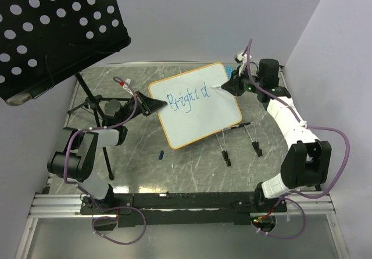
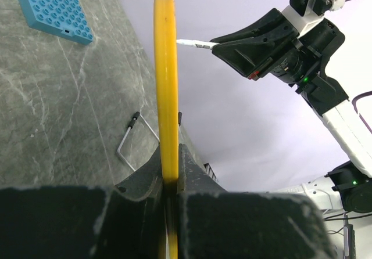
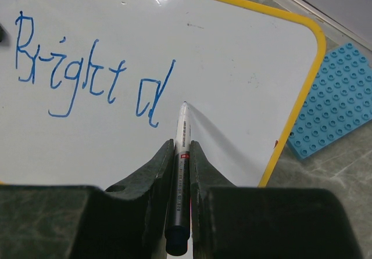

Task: Write a sentence on the whiteboard
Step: Write on the whiteboard with the whiteboard.

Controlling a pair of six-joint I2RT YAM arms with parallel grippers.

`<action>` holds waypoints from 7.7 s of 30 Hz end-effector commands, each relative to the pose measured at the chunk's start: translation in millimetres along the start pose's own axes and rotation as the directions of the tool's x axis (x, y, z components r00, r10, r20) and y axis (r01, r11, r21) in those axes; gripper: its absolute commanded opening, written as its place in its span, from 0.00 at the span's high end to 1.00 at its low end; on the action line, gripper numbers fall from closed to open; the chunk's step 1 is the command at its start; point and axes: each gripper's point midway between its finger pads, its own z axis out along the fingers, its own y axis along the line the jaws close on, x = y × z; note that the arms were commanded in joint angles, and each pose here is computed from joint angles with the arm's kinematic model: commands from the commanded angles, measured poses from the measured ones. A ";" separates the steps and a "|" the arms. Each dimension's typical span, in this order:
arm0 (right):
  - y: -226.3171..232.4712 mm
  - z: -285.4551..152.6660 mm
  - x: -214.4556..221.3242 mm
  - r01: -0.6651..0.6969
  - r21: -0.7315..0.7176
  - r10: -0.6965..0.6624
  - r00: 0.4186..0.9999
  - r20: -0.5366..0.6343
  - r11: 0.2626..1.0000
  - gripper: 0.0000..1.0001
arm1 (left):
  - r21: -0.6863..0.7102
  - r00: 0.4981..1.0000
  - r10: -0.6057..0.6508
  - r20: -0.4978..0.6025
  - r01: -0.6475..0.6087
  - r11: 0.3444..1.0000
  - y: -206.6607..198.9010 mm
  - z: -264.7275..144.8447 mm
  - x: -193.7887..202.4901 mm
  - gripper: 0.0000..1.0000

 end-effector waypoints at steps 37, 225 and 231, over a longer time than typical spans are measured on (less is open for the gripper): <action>22.6 -1.6 0.0 0.084 -0.046 -0.084 0.996 -0.016 0.995 1.00 | 0.250 0.967 0.208 0.151 -0.240 0.938 -78.6 -2.0 -34.2 0.99; -12.9 -22.4 -29.0 -0.037 0.049 0.035 0.998 0.051 0.998 1.00 | 0.247 0.968 0.202 0.151 -0.235 0.940 -70.8 -2.9 -34.2 0.99; -29.5 -20.9 -24.4 -0.054 0.089 0.050 0.997 0.051 0.995 1.00 | 0.246 0.967 0.209 0.143 -0.239 0.939 -71.8 -3.8 -32.4 0.99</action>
